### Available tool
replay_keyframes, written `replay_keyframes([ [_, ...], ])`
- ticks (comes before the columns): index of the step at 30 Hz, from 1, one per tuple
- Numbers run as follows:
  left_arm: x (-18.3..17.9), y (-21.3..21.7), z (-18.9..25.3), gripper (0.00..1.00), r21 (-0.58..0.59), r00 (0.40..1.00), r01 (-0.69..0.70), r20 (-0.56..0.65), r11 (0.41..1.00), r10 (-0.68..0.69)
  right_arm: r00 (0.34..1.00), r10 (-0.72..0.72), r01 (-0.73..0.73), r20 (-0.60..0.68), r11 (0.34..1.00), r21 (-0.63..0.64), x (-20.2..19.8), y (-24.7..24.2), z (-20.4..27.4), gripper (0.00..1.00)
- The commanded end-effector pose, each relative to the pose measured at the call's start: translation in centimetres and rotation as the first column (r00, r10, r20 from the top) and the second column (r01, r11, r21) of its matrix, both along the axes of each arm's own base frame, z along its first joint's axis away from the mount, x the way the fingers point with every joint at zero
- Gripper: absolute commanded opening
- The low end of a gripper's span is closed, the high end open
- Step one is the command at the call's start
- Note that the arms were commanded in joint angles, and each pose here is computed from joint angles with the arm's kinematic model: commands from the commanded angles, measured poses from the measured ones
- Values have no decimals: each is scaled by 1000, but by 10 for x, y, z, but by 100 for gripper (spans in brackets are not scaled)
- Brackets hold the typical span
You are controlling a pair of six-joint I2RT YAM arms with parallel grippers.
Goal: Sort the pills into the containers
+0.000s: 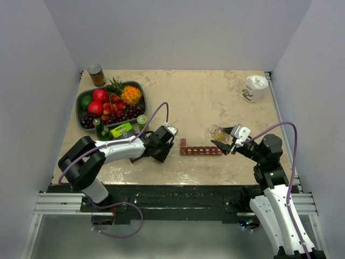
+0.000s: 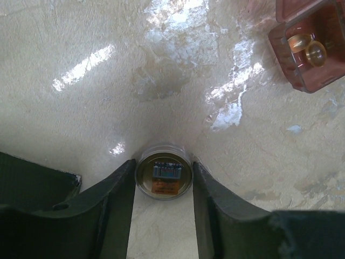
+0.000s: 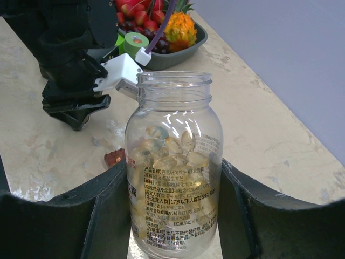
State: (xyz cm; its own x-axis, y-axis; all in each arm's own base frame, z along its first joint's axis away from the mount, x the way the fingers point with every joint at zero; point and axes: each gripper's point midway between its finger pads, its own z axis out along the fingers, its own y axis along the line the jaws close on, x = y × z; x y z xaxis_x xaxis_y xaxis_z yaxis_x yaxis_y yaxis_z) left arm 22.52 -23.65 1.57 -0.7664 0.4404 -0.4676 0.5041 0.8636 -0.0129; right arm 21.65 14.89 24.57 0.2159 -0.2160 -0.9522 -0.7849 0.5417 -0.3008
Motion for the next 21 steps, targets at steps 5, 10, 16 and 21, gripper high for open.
replay_keyframes([
  [5,-3,-11,14,29,-69,999,32,7,997,-32,999,28,-28,26,1000,10,0,4,7,1],
  [10,-17,-54,76,23,-358,977,210,96,910,-188,999,53,-53,2,999,5,-1,7,2,1],
  [16,-22,-91,164,21,-635,938,347,251,691,-240,996,68,-69,-52,997,-29,3,7,-2,0],
  [21,-20,-101,210,20,-773,932,362,288,521,-221,989,78,-93,-123,989,-117,8,4,-13,0],
])
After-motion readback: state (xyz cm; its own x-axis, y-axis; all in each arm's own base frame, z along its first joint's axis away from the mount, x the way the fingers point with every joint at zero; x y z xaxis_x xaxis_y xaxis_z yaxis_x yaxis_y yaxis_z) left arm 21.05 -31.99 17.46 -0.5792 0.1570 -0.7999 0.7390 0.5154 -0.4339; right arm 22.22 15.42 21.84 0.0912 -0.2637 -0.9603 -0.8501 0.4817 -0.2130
